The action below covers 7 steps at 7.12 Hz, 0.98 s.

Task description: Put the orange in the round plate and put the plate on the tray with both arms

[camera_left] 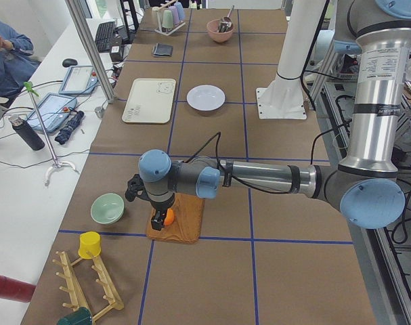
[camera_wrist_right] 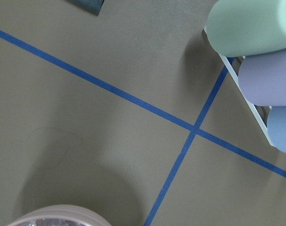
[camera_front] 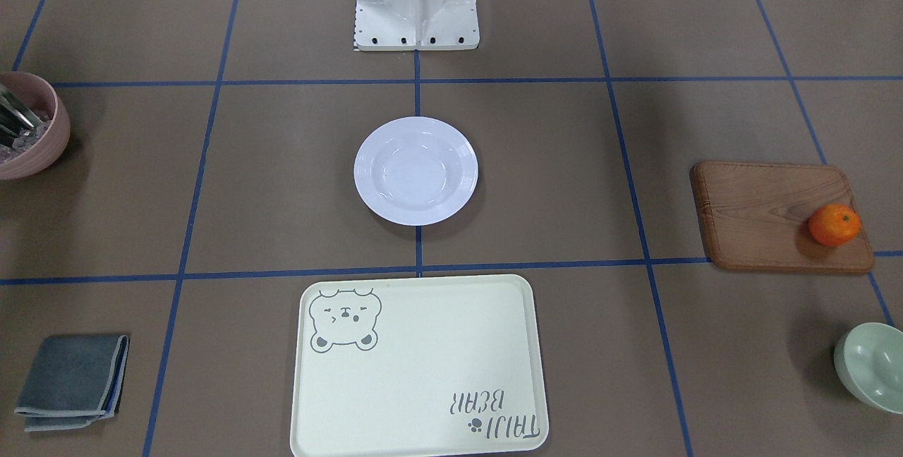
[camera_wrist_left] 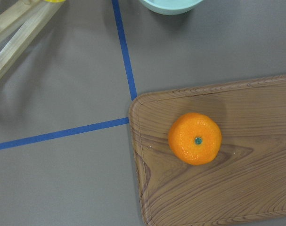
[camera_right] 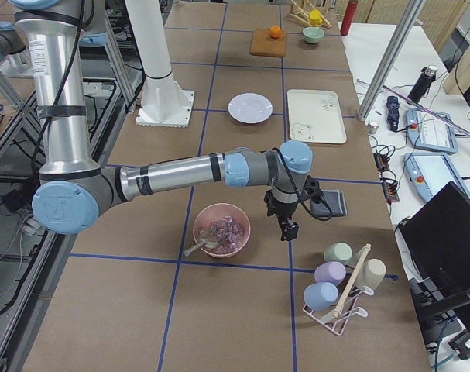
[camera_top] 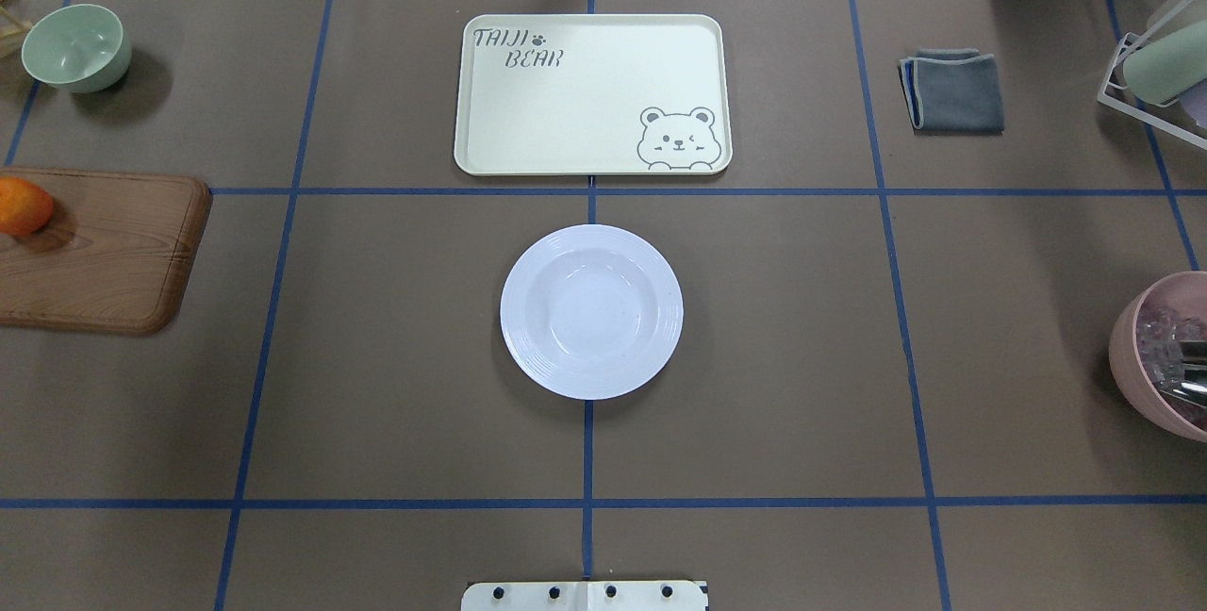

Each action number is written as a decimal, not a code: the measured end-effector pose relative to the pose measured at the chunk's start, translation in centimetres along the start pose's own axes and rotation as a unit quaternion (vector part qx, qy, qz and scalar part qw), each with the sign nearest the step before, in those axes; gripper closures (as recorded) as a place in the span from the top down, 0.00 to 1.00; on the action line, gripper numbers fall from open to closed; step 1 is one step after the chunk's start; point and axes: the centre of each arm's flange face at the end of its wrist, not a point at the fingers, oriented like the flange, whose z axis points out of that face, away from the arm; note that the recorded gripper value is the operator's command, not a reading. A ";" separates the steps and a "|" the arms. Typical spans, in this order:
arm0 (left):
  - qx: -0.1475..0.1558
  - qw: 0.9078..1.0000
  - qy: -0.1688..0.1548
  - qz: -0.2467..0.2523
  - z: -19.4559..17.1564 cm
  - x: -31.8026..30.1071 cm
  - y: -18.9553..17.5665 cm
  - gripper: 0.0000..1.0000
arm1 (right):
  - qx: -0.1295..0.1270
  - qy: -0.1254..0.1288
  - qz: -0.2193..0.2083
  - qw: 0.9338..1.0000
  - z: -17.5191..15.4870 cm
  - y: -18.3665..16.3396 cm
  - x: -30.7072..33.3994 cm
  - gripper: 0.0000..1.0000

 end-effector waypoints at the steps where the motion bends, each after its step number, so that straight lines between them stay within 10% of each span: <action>1: 0.006 1.000 -0.002 -0.009 -0.8 0.8 -0.3 0.98 | -0.002 -0.001 0.002 1.000 0.2 0.3 0.1 1.00; 7: 0.011 0.999 0.001 -0.051 -0.9 1.6 0.9 0.98 | -0.002 -0.003 0.000 1.000 0.3 0.6 0.0 1.00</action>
